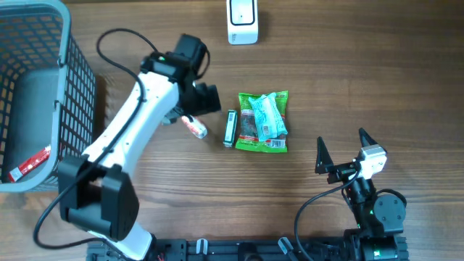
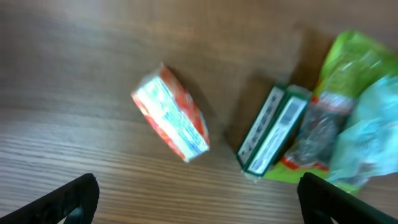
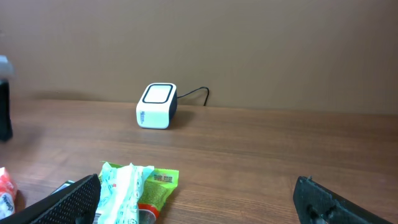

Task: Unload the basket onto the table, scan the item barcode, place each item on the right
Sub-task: 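Carry the red snack pack to the table left of the green box, then reach into the basket and grasp the long red snack stick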

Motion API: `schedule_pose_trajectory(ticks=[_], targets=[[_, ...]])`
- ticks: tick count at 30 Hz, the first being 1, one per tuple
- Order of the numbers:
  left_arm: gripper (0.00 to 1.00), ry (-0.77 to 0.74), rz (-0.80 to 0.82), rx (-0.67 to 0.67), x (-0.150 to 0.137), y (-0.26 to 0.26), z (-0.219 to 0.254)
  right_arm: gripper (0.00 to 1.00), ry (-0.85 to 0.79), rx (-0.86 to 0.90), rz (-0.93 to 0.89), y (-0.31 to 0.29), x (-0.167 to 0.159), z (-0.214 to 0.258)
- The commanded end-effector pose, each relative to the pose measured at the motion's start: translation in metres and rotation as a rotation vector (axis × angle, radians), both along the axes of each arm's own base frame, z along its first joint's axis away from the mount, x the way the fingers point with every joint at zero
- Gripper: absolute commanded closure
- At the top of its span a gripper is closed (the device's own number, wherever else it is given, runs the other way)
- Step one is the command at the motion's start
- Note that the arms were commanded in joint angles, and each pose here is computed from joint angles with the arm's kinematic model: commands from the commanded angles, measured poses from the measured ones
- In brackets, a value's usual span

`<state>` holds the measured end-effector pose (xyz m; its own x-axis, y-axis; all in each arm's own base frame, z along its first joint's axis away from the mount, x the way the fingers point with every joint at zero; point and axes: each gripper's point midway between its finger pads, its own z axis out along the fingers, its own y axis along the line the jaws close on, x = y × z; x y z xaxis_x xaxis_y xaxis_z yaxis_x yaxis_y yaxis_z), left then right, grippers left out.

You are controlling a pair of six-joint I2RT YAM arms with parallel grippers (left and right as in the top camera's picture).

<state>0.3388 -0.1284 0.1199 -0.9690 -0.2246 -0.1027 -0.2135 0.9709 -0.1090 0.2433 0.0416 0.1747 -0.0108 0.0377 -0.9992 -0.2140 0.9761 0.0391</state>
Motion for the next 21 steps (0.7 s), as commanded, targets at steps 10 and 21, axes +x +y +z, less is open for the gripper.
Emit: schedule_pose_trajectory(ticks=[10,21], targets=[[0.00,-0.572,0.381,-0.027,0.034,0.144,0.206,0.00,-0.011,-0.011,-0.010,-0.002,0.000,0.002],[0.00,-0.569,1.188,0.074,-0.039,0.356,0.197,0.00,-0.011,-0.011,-0.010,-0.002,0.000,0.002]])
